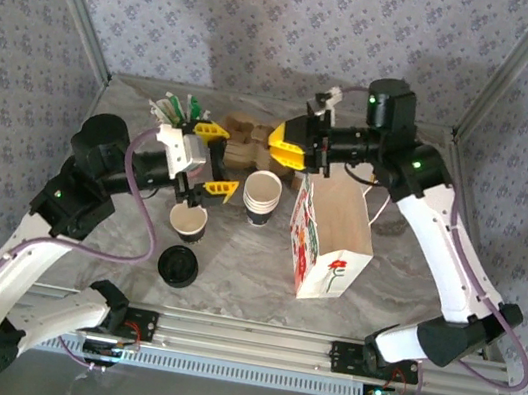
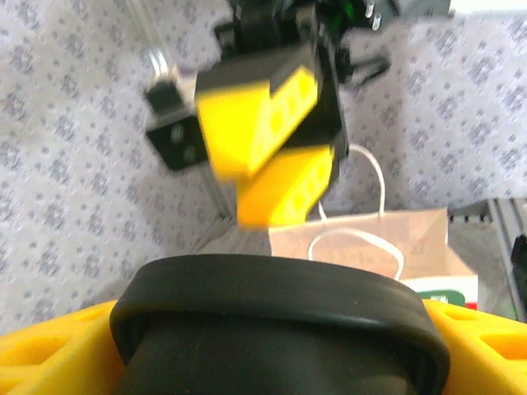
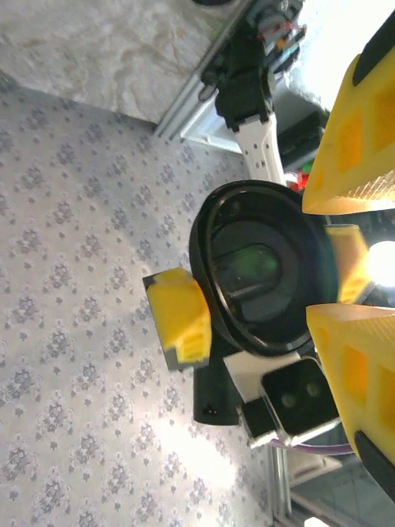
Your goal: Pack the takeout coffee
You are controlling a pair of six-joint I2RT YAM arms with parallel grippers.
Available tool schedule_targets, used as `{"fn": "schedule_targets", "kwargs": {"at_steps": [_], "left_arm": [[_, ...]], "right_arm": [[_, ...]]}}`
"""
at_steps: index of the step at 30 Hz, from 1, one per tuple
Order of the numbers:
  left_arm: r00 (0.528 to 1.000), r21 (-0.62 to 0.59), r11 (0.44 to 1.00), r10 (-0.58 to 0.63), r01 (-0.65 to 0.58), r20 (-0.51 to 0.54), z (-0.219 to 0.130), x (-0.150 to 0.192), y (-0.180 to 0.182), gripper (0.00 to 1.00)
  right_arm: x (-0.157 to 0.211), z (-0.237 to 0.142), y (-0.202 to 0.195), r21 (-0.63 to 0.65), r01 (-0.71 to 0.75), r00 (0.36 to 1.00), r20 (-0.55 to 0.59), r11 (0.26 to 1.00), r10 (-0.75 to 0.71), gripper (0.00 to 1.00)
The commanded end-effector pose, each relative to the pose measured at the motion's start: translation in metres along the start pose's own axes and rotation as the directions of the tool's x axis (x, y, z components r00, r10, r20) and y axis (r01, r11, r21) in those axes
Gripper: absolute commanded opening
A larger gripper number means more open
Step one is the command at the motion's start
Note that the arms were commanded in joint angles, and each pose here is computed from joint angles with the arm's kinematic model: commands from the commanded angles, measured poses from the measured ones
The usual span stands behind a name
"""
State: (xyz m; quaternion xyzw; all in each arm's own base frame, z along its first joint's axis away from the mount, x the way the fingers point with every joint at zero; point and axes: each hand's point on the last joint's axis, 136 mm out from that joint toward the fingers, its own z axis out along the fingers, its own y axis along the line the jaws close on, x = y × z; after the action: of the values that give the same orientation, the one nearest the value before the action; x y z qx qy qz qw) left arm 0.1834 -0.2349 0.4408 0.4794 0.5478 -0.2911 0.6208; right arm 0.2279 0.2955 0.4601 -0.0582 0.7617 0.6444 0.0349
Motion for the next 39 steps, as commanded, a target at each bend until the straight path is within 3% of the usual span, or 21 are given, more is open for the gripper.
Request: {"fn": "schedule_targets", "kwargs": {"at_steps": [1,6,12,16,22,29,39], "left_arm": [[0.989,-0.080,0.997,0.004,-0.016,-0.149,-0.016,0.032,0.002,0.81],[0.938,-0.166,0.985,-0.093,0.039,-0.335,-0.028,0.075,0.009,0.84],[0.803,-0.320,0.939,-0.286,0.126,-0.523,-0.035,0.123,0.026,0.85],[0.718,-0.400,0.900,-0.395,0.175,-0.573,-0.036,0.140,0.032,0.85],[0.569,-0.517,0.824,-0.546,0.232,-0.615,-0.041,0.166,0.034,0.84],[0.407,-0.619,0.757,-0.643,0.209,-0.649,-0.054,0.206,0.029,0.83],[0.308,-0.676,0.720,-0.686,0.154,-0.660,-0.052,0.245,0.032,0.84]], "right_arm": [[0.013,-0.031,0.020,0.044,0.112,0.993,0.038,0.993,-0.114,0.35],[0.007,-0.070,0.004,0.192,0.149,0.976,0.132,0.970,-0.176,0.36],[0.004,-0.105,-0.047,0.444,0.099,0.961,0.189,0.890,-0.202,0.36],[0.007,-0.114,-0.074,0.546,0.070,0.965,0.174,0.835,-0.195,0.36],[0.008,-0.115,-0.081,0.560,0.071,0.964,0.175,0.826,-0.202,0.36],[0.008,-0.115,-0.079,0.553,0.079,0.960,0.183,0.829,-0.213,0.37],[0.009,-0.115,-0.077,0.548,0.084,0.959,0.184,0.832,-0.217,0.37]]}}
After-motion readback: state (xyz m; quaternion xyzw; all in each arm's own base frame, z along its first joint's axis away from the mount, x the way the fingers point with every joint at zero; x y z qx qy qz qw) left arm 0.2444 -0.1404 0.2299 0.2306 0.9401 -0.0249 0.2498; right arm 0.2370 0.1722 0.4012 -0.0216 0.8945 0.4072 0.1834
